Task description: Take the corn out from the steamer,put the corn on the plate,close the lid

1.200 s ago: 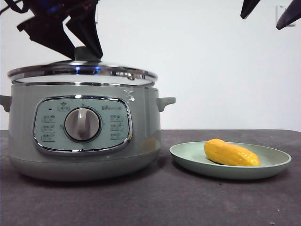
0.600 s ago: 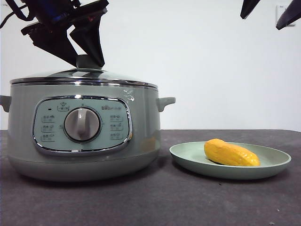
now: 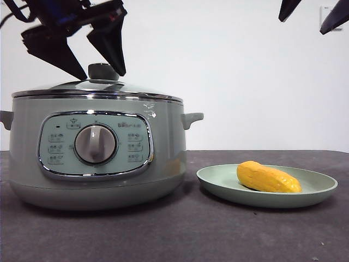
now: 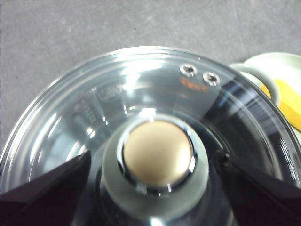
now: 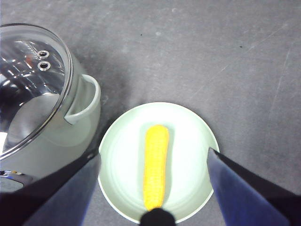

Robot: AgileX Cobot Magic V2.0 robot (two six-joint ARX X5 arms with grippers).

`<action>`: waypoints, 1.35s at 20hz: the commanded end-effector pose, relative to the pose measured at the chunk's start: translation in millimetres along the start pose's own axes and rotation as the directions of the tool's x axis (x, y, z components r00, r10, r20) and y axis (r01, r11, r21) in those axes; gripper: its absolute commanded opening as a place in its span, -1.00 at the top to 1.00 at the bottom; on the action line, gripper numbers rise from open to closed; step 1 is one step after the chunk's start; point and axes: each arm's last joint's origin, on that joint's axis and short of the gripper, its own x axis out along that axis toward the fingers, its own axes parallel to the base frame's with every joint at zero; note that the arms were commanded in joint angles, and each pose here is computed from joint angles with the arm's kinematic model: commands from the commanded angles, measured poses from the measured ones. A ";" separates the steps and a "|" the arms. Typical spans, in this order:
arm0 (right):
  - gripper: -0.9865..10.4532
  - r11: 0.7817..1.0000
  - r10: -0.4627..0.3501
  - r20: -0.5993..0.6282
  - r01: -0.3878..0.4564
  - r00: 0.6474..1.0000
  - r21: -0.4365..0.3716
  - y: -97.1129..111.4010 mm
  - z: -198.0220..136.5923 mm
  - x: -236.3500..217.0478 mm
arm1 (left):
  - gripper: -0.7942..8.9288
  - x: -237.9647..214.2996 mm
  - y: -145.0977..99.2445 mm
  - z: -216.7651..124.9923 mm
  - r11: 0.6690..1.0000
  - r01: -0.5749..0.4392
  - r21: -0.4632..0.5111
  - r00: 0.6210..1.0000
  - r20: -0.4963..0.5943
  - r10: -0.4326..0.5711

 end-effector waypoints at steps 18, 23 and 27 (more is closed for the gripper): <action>0.84 0.999 0.034 0.357 -0.038 0.933 0.004 -7.0 -88.2 0.0 | 0.85 -110.5 6.6 -98.2 0.993 -0.111 -0.049 0.930 0.347 0.121; 0.83 0.990 -0.106 0.335 0.068 0.936 0.123 -11.9 -97.1 8.8 | 0.84 -102.9 8.3 -124.1 0.992 -0.117 -0.046 0.940 0.317 0.126; 0.83 0.984 -0.159 0.303 0.124 0.940 0.131 -13.6 -100.1 10.2 | 0.84 -99.1 8.8 -134.4 0.991 -0.130 -0.019 0.970 0.205 0.131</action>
